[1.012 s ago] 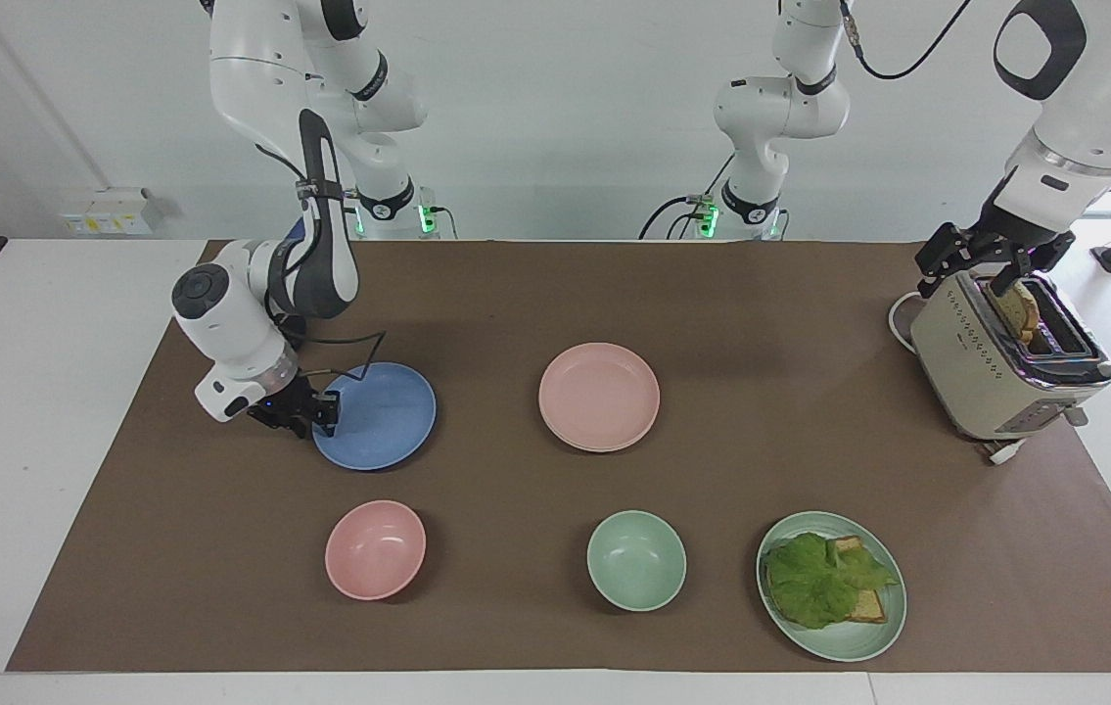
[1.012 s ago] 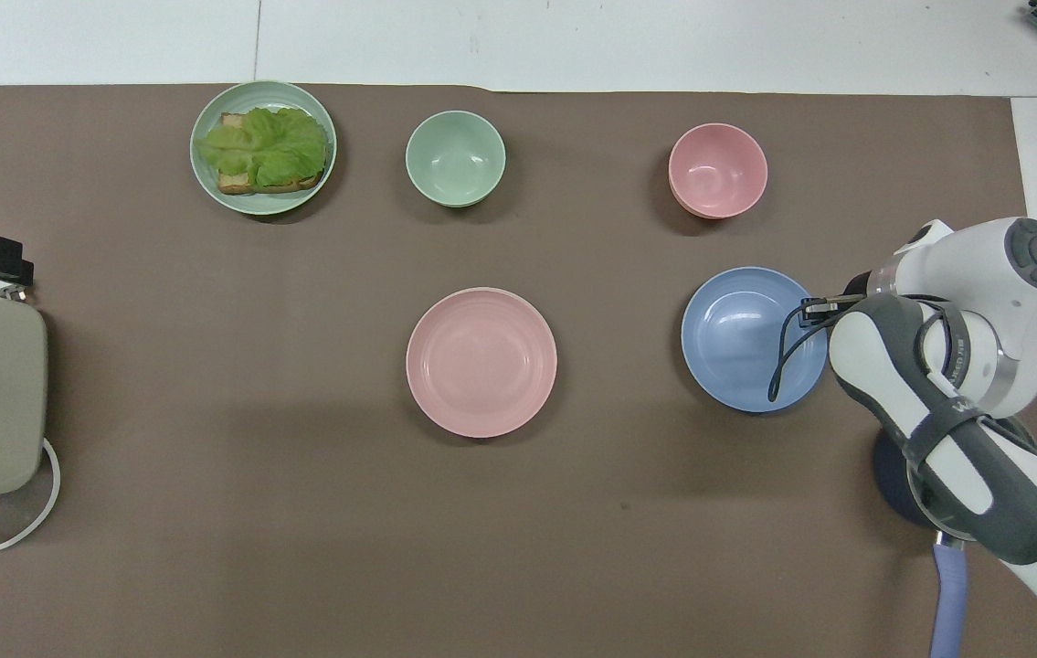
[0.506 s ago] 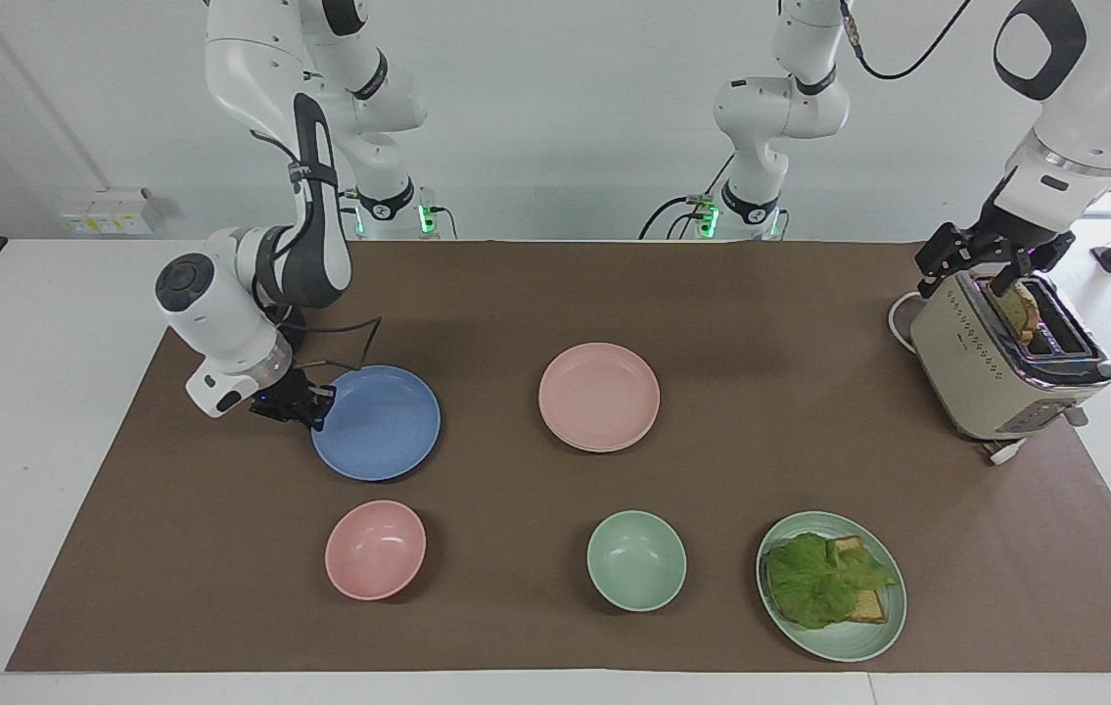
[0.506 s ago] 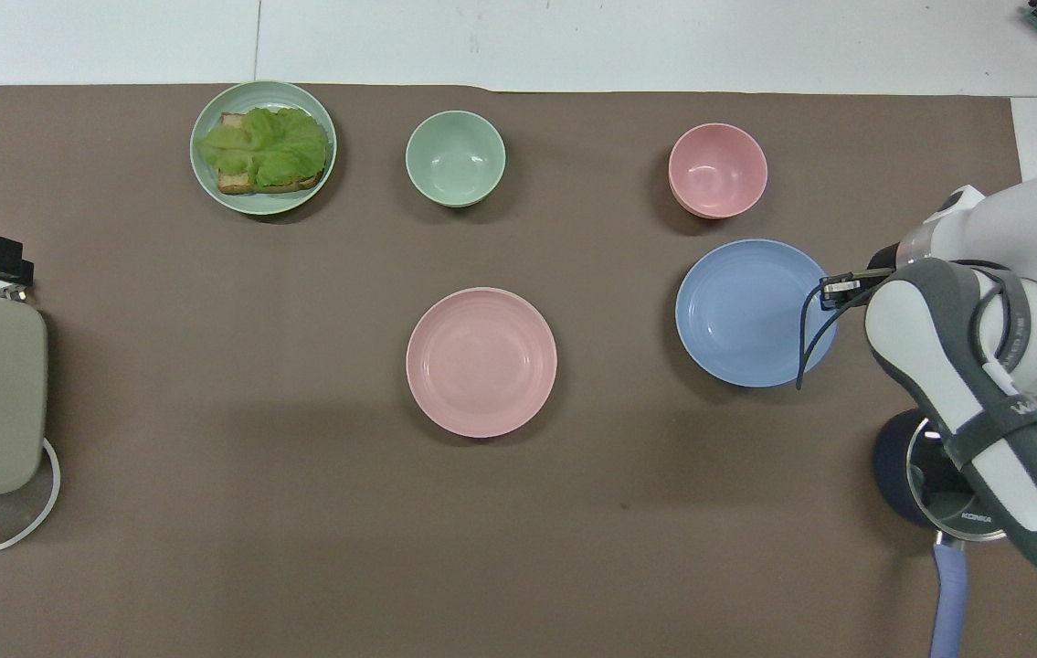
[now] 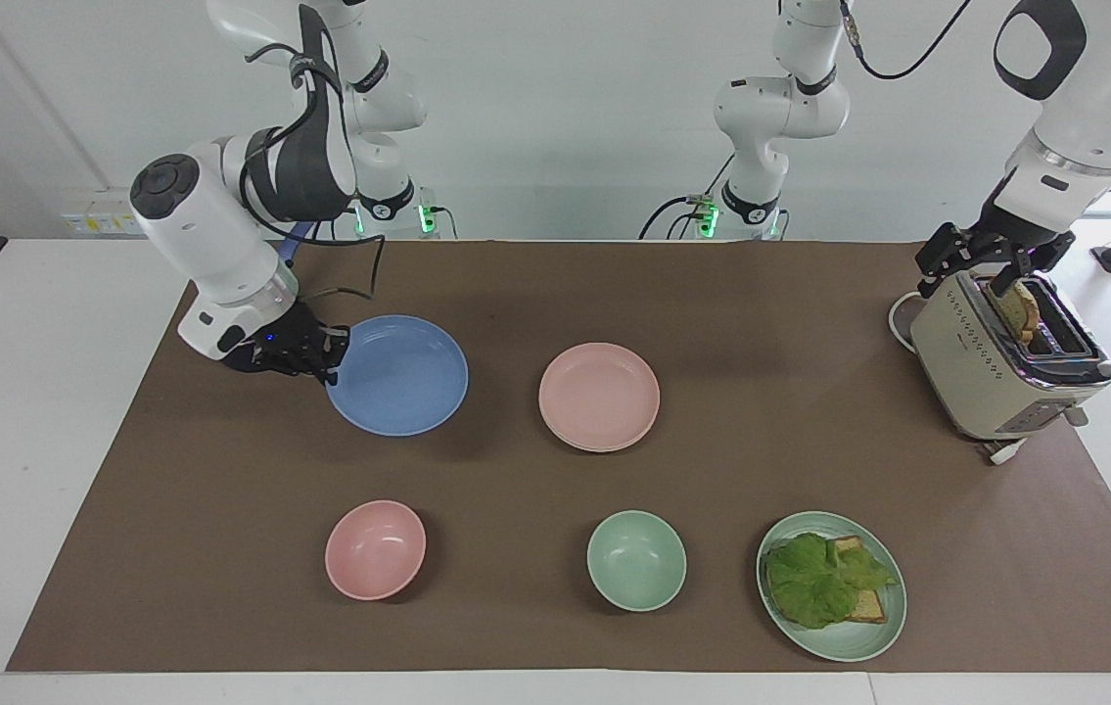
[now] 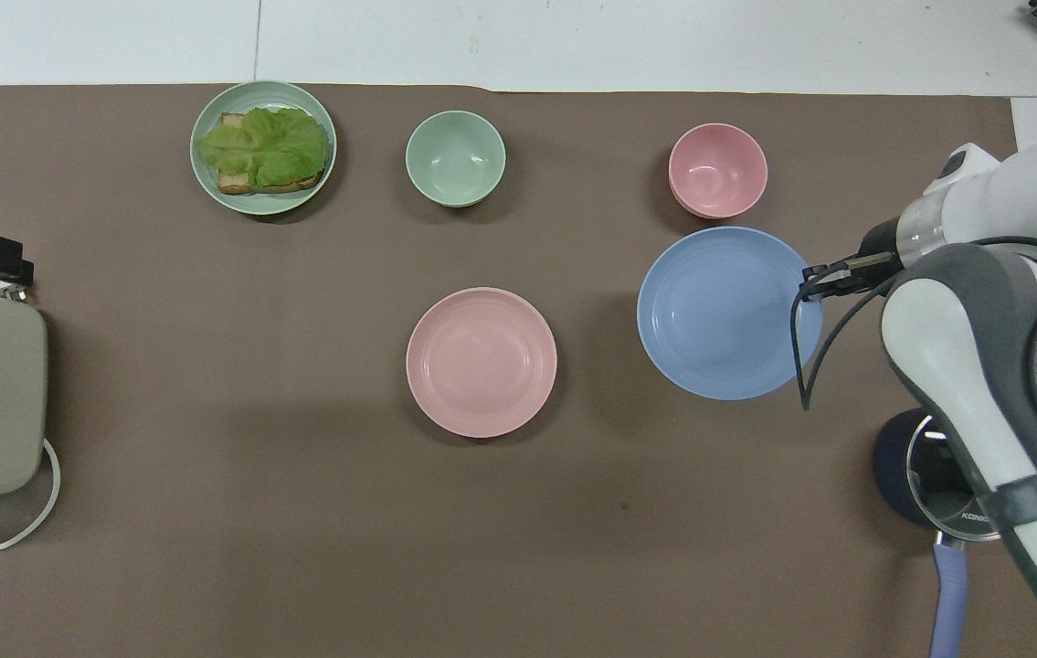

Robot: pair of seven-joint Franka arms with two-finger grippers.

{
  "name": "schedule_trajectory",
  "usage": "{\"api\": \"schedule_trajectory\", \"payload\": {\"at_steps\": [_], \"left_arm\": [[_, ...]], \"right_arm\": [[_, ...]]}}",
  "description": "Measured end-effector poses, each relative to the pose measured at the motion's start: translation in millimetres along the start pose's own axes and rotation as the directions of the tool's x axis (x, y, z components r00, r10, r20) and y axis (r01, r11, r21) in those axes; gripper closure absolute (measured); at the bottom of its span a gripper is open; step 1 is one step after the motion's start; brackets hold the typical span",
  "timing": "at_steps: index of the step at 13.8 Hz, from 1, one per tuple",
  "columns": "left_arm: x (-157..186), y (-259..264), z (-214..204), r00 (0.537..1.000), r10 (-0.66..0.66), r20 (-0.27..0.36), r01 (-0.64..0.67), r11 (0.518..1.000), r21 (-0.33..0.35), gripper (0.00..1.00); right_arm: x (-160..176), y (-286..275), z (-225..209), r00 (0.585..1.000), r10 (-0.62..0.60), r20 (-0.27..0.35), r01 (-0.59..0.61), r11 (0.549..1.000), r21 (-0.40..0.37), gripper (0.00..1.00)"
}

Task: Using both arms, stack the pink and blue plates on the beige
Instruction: 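Grasp the blue plate rim with the right gripper and lift, then carry the blue plate onto the pink plate and open the right gripper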

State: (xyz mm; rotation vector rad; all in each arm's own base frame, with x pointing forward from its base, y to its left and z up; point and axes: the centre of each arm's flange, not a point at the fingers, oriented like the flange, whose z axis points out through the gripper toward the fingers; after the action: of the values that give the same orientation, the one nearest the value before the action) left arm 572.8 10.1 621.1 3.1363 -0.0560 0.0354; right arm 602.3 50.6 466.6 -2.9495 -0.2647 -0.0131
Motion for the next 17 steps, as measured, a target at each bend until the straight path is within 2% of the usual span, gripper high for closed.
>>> {"api": "schedule_trajectory", "payload": {"at_steps": [5,9,13,17], "left_arm": [[0,0,0,1.0,0.0,0.0,0.0,1.0,0.0,0.0],[0,0,0,1.0,0.0,0.0,0.0,1.0,0.0,0.0],[0,0,0,1.0,0.0,0.0,0.0,1.0,0.0,0.0],[0,0,0,1.0,0.0,0.0,0.0,1.0,0.0,0.0]], "right_arm": [[9,-104,20,1.0,0.009,-0.023,-0.009,1.0,0.029,0.95],[13,-177,58,0.998,0.04,-0.047,-0.038,0.998,0.04,0.95],[15,-212,99,0.998,0.04,-0.042,-0.038,0.998,0.044,0.95],[14,-214,128,0.999,0.038,-0.03,-0.037,0.999,0.038,0.95]]}}
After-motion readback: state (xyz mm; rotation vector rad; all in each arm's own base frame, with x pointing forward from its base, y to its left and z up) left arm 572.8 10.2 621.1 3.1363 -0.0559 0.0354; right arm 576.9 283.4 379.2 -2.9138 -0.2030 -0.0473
